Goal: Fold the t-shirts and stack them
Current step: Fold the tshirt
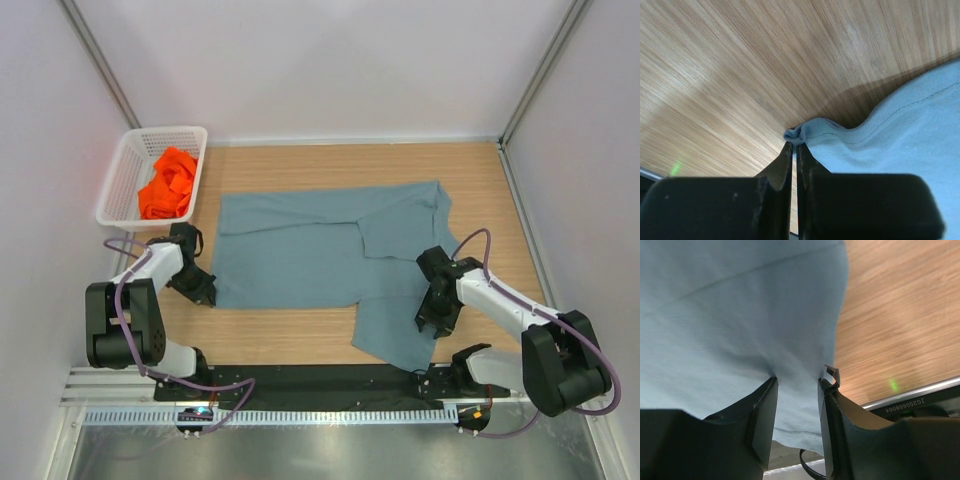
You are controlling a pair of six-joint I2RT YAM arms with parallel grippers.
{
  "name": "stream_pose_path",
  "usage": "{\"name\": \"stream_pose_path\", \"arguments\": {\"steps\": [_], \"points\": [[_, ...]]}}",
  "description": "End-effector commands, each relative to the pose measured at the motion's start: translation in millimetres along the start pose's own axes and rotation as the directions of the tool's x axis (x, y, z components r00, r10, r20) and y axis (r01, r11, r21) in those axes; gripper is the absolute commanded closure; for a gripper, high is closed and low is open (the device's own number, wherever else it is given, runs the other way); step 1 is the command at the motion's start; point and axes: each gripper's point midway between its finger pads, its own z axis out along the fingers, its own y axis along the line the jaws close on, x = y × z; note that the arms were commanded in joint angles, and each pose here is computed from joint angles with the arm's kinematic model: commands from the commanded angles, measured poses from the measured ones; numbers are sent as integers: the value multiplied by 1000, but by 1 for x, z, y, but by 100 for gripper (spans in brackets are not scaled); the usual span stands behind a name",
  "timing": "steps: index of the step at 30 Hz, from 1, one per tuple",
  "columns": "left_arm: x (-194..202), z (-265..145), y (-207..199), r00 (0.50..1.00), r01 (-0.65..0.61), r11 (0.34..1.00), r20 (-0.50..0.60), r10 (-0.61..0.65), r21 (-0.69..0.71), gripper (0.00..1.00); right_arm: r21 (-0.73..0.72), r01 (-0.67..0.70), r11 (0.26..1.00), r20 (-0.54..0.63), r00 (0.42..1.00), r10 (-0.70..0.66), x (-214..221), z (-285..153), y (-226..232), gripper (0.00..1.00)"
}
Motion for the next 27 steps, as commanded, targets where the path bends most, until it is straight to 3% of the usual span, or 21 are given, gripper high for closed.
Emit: {"name": "stream_pose_path", "arguments": {"steps": [1,7,11,14,20,27], "points": [[-14,-6,-12,999,-7,999,36,5,37,100,17,-28,999,-17,999,29,6,3,-5,56],[-14,-7,-12,999,-5,999,42,3,40,100,44,-22,999,-10,1000,22,3,17,-6,59],[-14,-9,-10,999,-6,999,48,4,39,100,26,-16,1000,19,1000,15,-4,16,-2,86],[-14,-12,-9,999,-4,999,53,2,45,100,9,-15,1000,33,999,15,-5,14,-2,98],[-15,-20,-10,998,3,998,62,-6,61,100,-13,-1,1000,64,998,2,-8,-3,-4,98],[-20,-38,-9,995,-24,997,99,17,76,100,-86,53,995,203,978,-35,-41,-52,13,98]]}}
